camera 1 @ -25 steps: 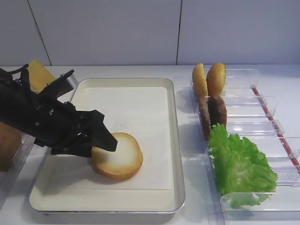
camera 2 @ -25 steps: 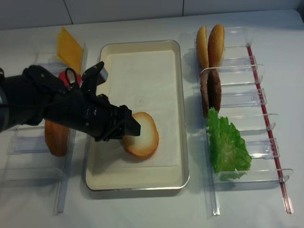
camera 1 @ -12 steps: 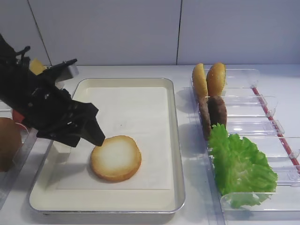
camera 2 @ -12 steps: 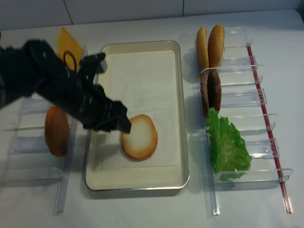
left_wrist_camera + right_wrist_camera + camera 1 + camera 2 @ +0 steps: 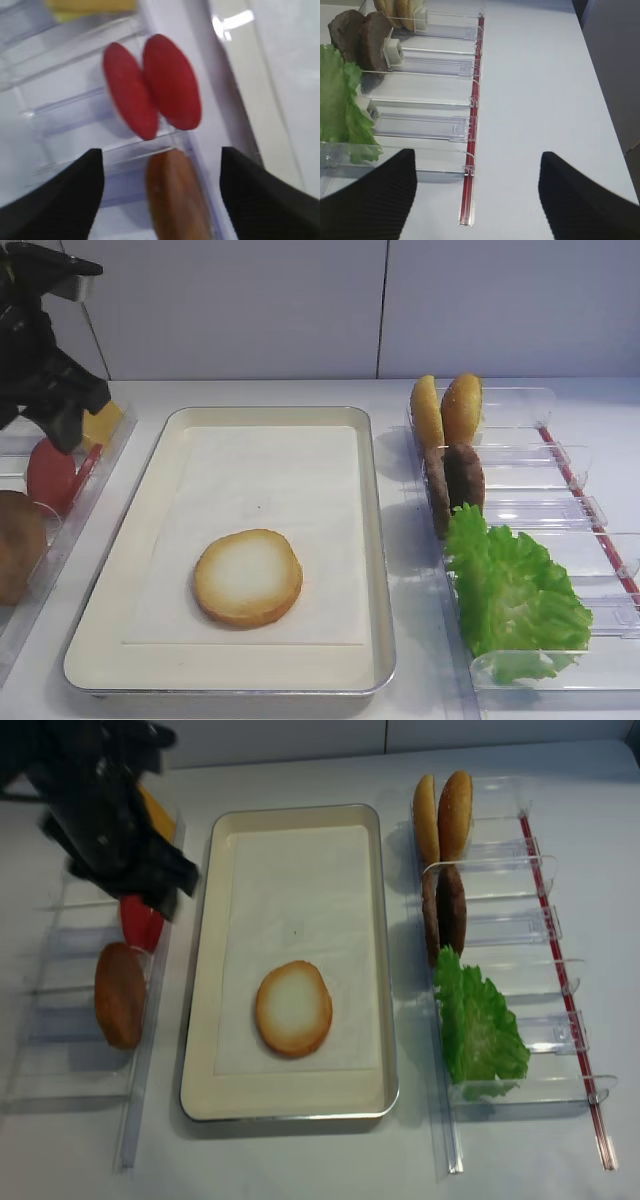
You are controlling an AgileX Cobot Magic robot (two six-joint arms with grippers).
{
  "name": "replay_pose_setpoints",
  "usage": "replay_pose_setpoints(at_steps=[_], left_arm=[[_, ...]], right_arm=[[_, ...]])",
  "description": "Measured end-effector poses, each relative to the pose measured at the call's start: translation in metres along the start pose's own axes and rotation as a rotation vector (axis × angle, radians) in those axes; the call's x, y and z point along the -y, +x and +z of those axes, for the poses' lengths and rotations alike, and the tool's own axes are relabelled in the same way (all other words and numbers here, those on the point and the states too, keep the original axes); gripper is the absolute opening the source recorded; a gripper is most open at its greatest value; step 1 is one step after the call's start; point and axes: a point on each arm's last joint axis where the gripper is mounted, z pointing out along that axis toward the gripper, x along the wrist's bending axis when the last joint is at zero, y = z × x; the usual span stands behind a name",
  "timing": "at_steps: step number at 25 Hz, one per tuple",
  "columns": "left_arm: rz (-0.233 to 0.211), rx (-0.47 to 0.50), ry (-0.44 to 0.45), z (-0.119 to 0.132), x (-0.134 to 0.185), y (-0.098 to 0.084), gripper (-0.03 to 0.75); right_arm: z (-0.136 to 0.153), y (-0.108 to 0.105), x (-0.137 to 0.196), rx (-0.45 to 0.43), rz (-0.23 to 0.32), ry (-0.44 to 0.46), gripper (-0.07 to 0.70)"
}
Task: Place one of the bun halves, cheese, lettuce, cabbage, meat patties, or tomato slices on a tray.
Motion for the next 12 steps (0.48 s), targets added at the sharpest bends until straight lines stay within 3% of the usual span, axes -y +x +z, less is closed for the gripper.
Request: replay_pose_setpoints(at_steps=[2,6,12], left_arm=[[-0.012,-0.046,-0.018,-0.007,0.002,0.005,0.478],[-0.046,-0.020,-0.096,-0.037,0.014,0.008,0.477],[-0.095,0.034,-0.285,-0.099,0.067,0.011,0.473]], right_arm=[[0.000,0.000,0.000,0.000,0.000,0.000,0.522],[0.000,0.000,0.000,0.000,0.000,0.000,0.522],[0.000,0.000,0.000,0.000,0.000,0.000,0.522]])
